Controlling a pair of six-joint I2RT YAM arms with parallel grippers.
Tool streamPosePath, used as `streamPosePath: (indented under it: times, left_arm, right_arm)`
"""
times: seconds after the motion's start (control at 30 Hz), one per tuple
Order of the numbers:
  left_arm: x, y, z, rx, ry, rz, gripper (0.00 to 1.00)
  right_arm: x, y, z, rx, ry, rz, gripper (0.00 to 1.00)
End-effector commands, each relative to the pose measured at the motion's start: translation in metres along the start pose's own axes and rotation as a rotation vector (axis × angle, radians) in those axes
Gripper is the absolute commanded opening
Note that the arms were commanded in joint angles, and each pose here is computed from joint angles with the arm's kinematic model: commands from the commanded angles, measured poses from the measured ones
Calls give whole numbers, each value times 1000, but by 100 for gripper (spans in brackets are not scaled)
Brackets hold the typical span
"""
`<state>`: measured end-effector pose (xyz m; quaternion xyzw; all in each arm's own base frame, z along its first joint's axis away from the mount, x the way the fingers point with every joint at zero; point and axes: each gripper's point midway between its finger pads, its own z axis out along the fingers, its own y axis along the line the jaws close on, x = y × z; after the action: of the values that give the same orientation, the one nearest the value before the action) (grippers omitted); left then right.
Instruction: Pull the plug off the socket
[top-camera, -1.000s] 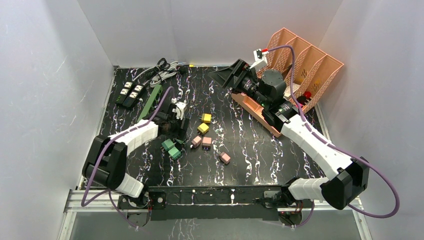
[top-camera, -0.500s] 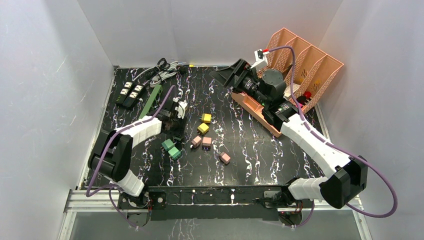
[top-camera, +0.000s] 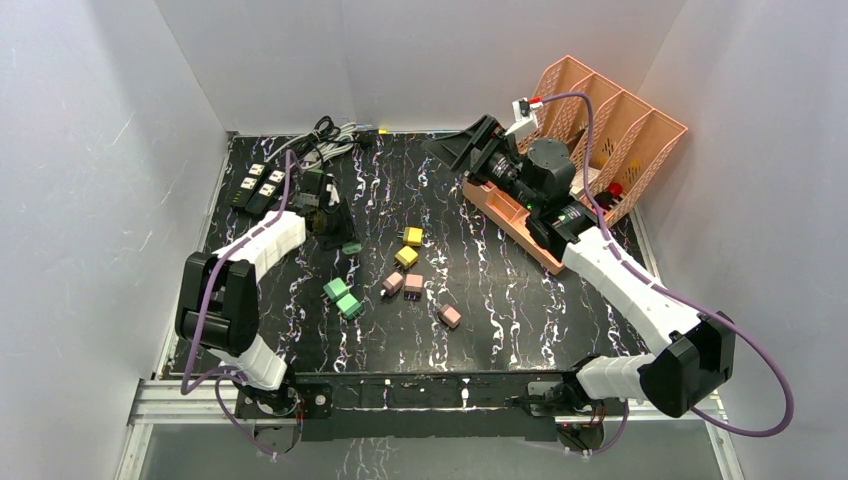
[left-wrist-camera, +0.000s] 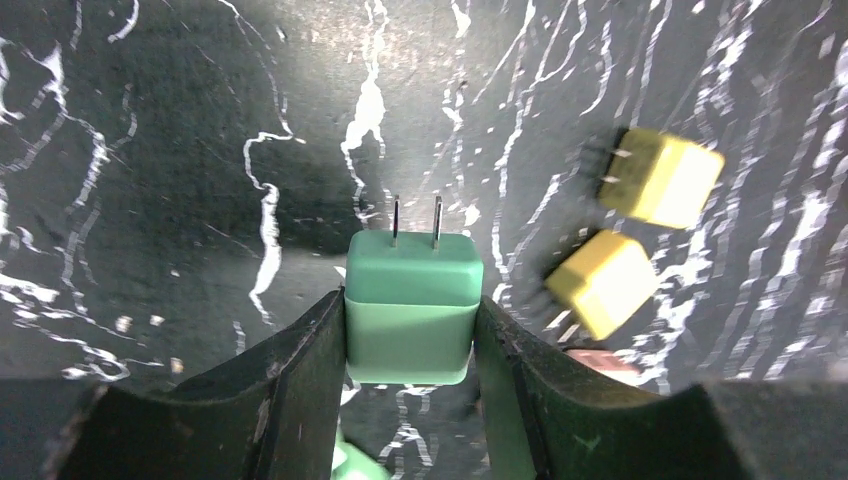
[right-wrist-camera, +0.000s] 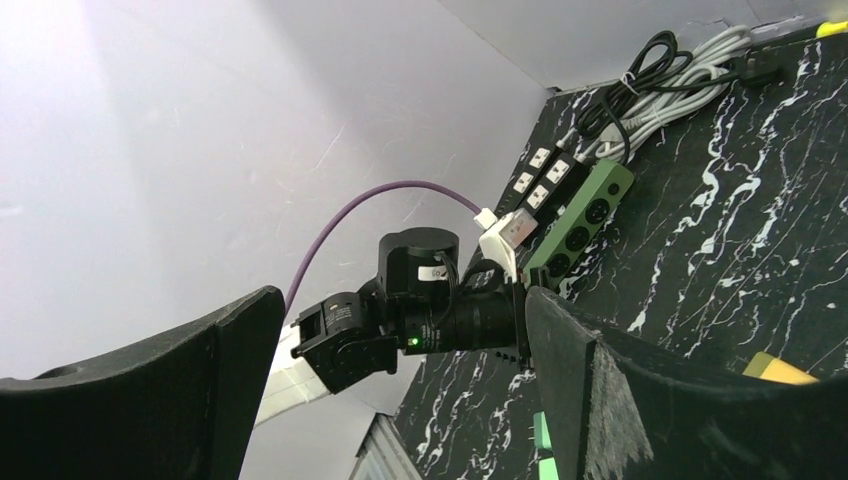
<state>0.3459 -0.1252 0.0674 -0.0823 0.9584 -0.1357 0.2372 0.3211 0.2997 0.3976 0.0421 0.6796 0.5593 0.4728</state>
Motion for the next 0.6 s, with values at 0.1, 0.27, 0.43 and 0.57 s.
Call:
streamPosePath:
  times: [0.1,0.27,0.43,0.57]
  left_arm:
    - [-1,-27,-25,29,14,-448,2]
    - [11,-14,-33,-51,10,-623,5]
    - [31,9,-36,-221,46,-764,5]
    - [42,6,-30,-242,96,-873,6]
  right_arm:
    - [-17,18,9,7,6,108,98]
    - [-27,19,9,27,-35,121,98]
    - [-26,17,14,23,-22,138,98]
    - [-38,33,3,-2,-58,61,98]
